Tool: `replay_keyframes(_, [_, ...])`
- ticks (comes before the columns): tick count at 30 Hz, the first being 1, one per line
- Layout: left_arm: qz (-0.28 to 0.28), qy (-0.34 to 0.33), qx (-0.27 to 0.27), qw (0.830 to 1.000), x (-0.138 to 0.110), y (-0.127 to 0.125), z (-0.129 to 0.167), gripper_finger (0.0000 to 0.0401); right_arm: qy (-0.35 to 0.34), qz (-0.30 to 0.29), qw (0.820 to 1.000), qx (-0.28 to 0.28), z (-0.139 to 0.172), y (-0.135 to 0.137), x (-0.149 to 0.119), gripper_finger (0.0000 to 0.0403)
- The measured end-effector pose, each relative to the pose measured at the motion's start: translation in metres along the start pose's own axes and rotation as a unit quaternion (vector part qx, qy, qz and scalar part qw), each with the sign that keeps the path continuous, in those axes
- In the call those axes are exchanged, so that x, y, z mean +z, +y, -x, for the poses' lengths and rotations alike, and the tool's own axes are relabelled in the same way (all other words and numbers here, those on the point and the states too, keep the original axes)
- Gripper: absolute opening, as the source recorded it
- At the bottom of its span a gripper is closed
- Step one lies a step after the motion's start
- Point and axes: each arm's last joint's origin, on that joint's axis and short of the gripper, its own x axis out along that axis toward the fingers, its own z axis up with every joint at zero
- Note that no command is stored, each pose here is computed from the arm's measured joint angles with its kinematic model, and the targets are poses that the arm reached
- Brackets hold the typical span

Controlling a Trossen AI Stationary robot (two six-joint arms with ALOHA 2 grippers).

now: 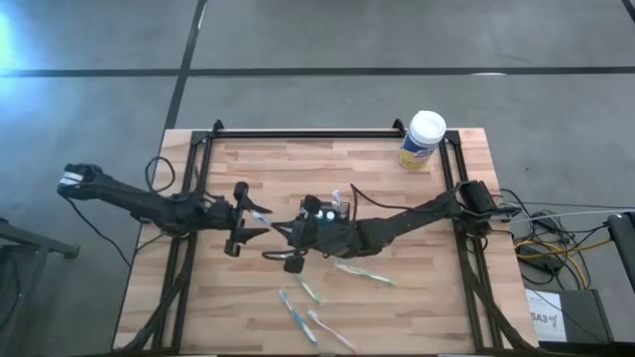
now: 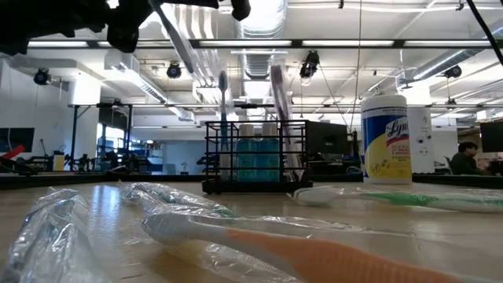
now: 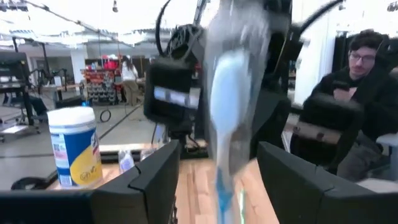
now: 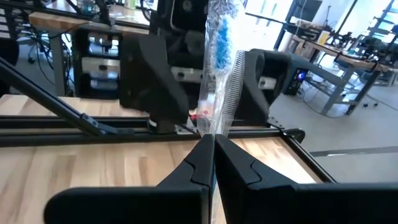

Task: Pick & Place toothbrushing station
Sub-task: Put the right blue toothbrush into the black mesh organizer

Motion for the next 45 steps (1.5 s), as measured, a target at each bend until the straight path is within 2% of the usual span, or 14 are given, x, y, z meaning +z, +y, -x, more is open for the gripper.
replay_keyframes(6, [0.001, 0.003, 0.000, 1.000, -0.001, 0.000, -0.002, 0.0205, 0.000, 0.010, 1.000, -0.002, 0.002, 0.002, 0.000, 0.0008])
replay_keyframes(12, [0.011, -0.008, 0.000, 1.000, 0.001, 0.000, -0.001, 0.0166, -0.002, 0.012, 1.000, 0.000, 0.003, 0.004, 0.001, 0.0008])
replay_keyframes(16, [0.013, -0.012, -0.001, 1.000, 0.002, 0.000, -0.001, 0.0117, -0.008, 0.012, 1.000, -0.001, 0.003, 0.004, 0.002, 0.0008])
replay_keyframes(20, [0.001, -0.014, -0.020, 1.000, 0.002, -0.001, -0.001, 0.0037, -0.015, 0.014, 1.000, -0.001, 0.003, 0.004, 0.004, 0.0008])
replay_keyframes(22, [-0.010, -0.013, -0.021, 1.000, 0.002, -0.001, -0.001, 0.0017, -0.012, 0.016, 1.000, 0.001, 0.003, 0.004, 0.003, 0.0008])
replay_keyframes(28, [-0.024, -0.013, 0.000, 1.000, 0.003, 0.000, 0.000, 0.0015, 0.026, 0.028, 0.999, 0.008, 0.010, 0.007, 0.000, 0.0008])
replay_keyframes(35, [-0.037, -0.041, 0.018, 0.998, 0.013, 0.002, 0.006, 0.0014, 0.090, 0.030, 0.995, 0.013, 0.034, 0.009, 0.003, 0.0008])
replay_keyframes(40, [-0.062, -0.001, 0.060, 0.996, 0.004, 0.006, 0.004, 0.0014, 0.118, 0.011, 0.993, 0.012, 0.054, 0.012, 0.008, 0.0008])
replay_keyframes(45, [-0.075, 0.022, 0.094, 0.992, -0.003, 0.015, -0.003, 0.0014, 0.139, 0.019, 0.990, 0.013, 0.076, 0.036, -0.003, 0.0008])
